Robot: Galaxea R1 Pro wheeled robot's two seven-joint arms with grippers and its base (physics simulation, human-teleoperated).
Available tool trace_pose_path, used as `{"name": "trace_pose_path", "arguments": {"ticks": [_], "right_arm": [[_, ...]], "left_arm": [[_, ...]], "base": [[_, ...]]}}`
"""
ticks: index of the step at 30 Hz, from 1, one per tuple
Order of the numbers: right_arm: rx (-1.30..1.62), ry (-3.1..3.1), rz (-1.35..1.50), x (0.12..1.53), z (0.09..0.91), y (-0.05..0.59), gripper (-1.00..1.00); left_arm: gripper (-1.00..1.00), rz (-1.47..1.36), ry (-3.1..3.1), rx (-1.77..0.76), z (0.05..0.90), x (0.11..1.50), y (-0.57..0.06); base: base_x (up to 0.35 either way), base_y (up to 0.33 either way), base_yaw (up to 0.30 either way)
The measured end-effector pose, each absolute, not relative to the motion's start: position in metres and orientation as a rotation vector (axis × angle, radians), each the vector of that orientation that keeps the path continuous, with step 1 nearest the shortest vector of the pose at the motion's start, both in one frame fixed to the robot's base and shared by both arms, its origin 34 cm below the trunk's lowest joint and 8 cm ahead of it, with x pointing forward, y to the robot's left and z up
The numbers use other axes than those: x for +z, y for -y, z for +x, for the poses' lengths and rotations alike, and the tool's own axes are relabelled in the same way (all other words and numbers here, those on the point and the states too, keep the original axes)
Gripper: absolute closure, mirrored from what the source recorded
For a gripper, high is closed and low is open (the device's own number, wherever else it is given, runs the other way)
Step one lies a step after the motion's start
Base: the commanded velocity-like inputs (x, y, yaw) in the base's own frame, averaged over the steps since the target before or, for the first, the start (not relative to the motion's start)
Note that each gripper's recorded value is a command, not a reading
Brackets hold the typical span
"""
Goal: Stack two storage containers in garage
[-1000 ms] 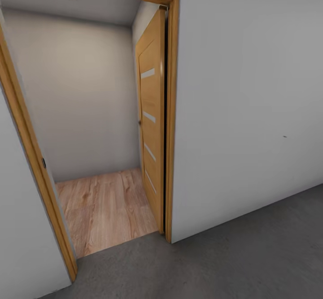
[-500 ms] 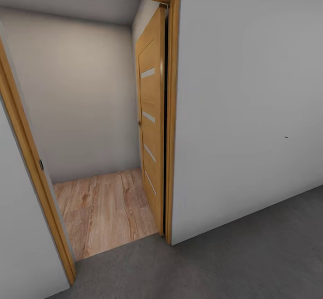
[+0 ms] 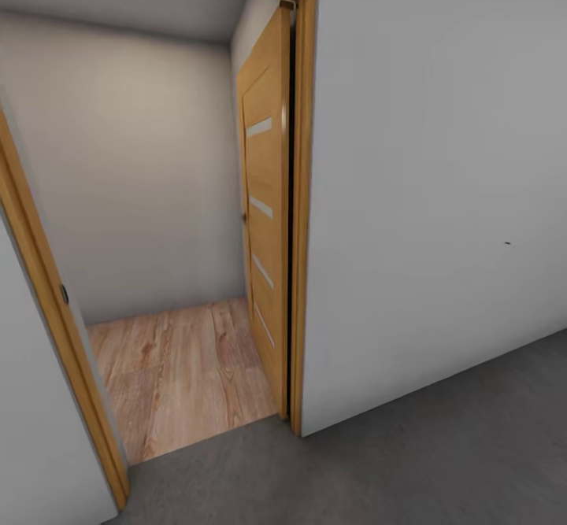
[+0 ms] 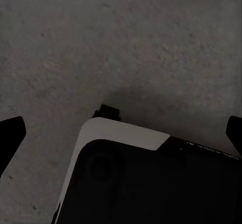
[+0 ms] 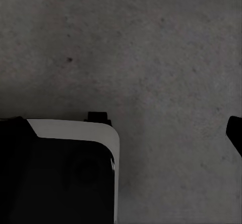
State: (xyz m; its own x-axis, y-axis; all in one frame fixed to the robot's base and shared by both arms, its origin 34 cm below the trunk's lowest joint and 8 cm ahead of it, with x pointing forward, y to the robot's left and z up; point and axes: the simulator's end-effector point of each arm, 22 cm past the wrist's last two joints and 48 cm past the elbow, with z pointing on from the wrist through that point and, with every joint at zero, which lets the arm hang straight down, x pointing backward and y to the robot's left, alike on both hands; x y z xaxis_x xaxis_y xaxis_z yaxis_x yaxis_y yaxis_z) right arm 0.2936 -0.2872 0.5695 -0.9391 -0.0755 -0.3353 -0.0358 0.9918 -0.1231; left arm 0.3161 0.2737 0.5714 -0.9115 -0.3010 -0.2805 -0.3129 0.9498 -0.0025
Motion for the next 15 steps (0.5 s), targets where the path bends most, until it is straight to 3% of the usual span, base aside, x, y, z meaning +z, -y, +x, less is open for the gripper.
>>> {"name": "trace_pose_path", "arguments": {"ticks": [15], "right_arm": [[-0.124, -2.791, -0.067, 0.569, 0.293, 0.272, -1.0]], "left_arm": [[-1.0, -0.453, -2.823, 0.061, 0.316, 0.571, -0.274]], "base": [[0.197, 0.0, 0.0]]}}
